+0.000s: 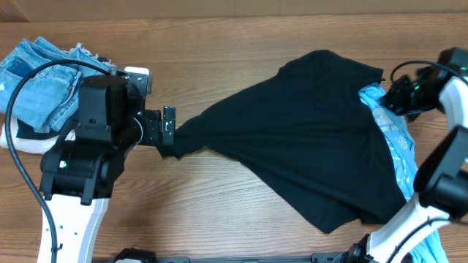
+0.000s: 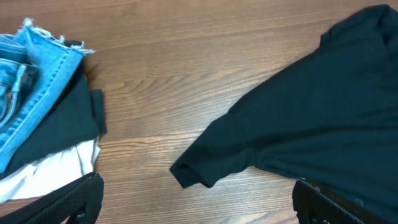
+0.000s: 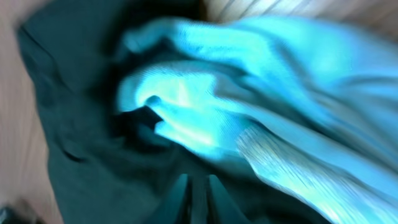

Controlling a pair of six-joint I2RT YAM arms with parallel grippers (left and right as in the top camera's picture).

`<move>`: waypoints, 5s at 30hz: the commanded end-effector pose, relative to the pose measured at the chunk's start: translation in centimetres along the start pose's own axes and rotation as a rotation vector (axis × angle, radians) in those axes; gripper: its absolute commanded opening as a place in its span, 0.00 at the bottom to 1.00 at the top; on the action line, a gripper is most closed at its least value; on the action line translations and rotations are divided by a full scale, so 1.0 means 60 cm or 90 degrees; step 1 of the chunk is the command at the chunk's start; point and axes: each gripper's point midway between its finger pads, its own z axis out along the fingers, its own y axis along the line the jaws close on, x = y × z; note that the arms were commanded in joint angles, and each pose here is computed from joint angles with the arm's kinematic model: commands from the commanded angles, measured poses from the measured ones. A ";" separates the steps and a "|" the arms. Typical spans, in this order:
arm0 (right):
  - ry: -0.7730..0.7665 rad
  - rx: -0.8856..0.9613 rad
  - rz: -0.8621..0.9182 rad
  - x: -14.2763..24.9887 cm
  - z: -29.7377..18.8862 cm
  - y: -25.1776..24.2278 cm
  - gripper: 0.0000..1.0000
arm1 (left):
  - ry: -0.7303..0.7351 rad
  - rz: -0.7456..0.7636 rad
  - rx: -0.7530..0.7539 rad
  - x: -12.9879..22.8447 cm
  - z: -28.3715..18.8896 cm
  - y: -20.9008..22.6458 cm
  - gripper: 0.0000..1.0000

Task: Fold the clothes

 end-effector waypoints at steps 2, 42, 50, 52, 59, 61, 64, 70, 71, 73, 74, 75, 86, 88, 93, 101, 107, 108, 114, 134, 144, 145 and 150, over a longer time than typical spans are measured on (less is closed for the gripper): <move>0.017 0.012 -0.008 -0.010 0.067 -0.019 0.04 | -0.003 0.008 0.009 -0.010 0.000 -0.003 1.00; 0.153 0.446 0.309 0.107 -0.054 -0.336 0.04 | 0.000 0.011 0.008 -0.014 0.011 -0.003 1.00; -0.023 0.468 0.483 0.021 -0.169 -0.442 0.04 | -0.001 0.011 0.008 -0.015 0.013 -0.004 1.00; -0.039 0.443 0.482 0.002 -0.185 -0.430 0.04 | 0.000 0.011 0.008 -0.015 0.013 -0.004 1.00; 0.030 -0.041 0.170 -0.058 -0.182 -0.153 0.25 | -0.004 0.010 0.013 -0.017 0.012 -0.006 1.00; 0.057 -0.126 0.076 -0.039 -0.177 -0.073 0.37 | -0.003 0.011 0.039 -0.017 0.013 -0.017 1.00; 0.114 -0.133 -0.023 0.002 -0.140 0.006 0.39 | 0.004 0.011 0.047 -0.015 0.017 -0.021 1.00; 0.214 -0.165 -0.279 0.117 -0.053 0.174 0.39 | 0.078 0.009 0.044 0.014 0.057 -0.021 1.00; 0.232 -0.165 -0.313 0.142 -0.043 0.195 0.40 | 0.101 0.009 0.043 0.023 0.068 -0.020 1.00; 0.264 -0.167 -0.378 0.192 -0.027 0.234 0.43 | 0.145 0.008 0.042 0.042 0.087 -0.020 1.00; 0.280 -0.165 -0.418 0.224 -0.022 0.257 0.49 | 0.174 0.007 0.046 0.055 0.101 -0.022 1.00; 0.290 -0.161 -0.447 0.248 -0.019 0.273 0.52 | 0.194 0.004 0.059 0.063 0.112 -0.028 1.00; 0.051 -0.016 -0.618 0.323 -0.137 0.376 0.65 | 0.495 -0.091 0.200 0.212 0.298 -0.117 0.77; -0.014 0.002 -0.578 0.310 -0.174 0.379 0.63 | 0.511 -0.125 0.192 0.223 0.321 -0.132 0.77; -0.109 0.069 -0.458 0.288 -0.229 0.353 0.61 | 0.544 -0.194 0.170 0.247 0.356 -0.158 0.81; -0.115 0.085 -0.459 0.285 -0.233 0.346 0.66 | 0.552 -0.278 -0.028 0.276 0.392 -0.071 0.04; -0.054 0.131 -0.442 0.284 -0.160 0.302 0.57 | 0.566 -0.435 -0.139 0.291 0.369 0.096 0.04; -0.034 0.147 -0.436 0.281 -0.125 0.285 0.45 | 0.574 -0.444 -0.129 0.296 0.362 0.111 0.04; 0.100 0.251 -0.375 0.305 0.017 0.163 0.78 | 0.604 -0.424 -0.144 0.310 0.340 0.132 0.04; 0.095 0.259 -0.314 0.294 0.133 0.005 0.04 | 0.598 -0.410 -0.131 0.308 0.338 0.146 0.04; -0.390 0.074 -0.301 -0.064 -0.055 0.226 0.04 | 0.598 -0.412 -0.125 0.307 0.339 0.142 0.04; -0.408 0.053 -0.304 -0.074 -0.062 0.237 0.04 | 0.598 -0.412 -0.123 0.307 0.339 0.142 0.04; -0.348 0.077 -0.287 -0.050 -0.045 0.208 0.93 | 0.583 -0.419 -0.107 0.298 0.348 0.137 0.04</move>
